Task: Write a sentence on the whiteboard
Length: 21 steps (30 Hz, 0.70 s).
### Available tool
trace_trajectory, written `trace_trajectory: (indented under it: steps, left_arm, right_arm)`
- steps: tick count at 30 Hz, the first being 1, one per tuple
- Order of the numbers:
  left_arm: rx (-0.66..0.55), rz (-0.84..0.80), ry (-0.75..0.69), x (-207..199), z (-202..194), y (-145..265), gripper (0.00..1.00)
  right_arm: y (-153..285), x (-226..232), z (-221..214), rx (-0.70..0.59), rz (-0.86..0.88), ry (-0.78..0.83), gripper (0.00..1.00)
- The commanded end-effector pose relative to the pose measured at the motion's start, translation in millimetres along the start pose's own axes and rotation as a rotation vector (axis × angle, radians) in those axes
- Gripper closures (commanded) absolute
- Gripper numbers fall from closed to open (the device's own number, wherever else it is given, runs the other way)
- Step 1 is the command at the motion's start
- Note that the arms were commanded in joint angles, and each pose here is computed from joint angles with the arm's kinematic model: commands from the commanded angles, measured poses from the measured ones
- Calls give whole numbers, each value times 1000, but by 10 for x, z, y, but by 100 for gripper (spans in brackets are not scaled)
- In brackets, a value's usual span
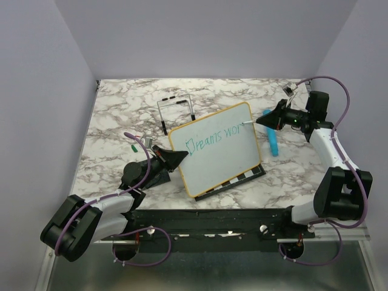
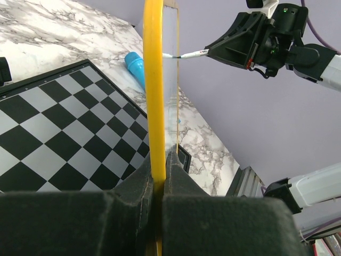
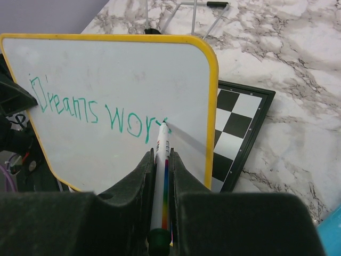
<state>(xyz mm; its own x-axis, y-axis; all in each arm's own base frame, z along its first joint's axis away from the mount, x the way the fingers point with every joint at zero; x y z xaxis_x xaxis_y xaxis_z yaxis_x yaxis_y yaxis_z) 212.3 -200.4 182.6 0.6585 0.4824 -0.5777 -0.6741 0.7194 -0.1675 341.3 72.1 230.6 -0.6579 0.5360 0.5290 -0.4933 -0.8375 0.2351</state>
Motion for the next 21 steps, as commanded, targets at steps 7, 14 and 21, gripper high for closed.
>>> trace_trajectory:
  steps: [7,14,21]
  left_arm:
    - [97,0,-90,84,-205,57,100]
    - [96,2,-91,85,-205,61,100]
    - [95,1,-93,83,-202,61,100]
  right_arm:
    - [26,35,-124,51,26,2,99]
    - [50,18,-229,77,5,-3,99]
    - [119,-30,-203,65,-35,1,99]
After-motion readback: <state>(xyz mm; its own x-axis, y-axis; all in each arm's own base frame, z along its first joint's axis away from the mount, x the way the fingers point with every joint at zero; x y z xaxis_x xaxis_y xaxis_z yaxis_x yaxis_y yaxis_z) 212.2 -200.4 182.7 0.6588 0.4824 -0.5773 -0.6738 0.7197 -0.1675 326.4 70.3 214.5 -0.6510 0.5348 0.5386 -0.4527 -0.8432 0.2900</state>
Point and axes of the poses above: each gripper's point midway between its finger pads, its own y axis back along the fingers, its own x axis along the line the jaws close on, z = x × y, the point moved 4 cm from there along y, back along the fingers, and after that the axes turned 7 degrees about -y, right-handed, at the moved point
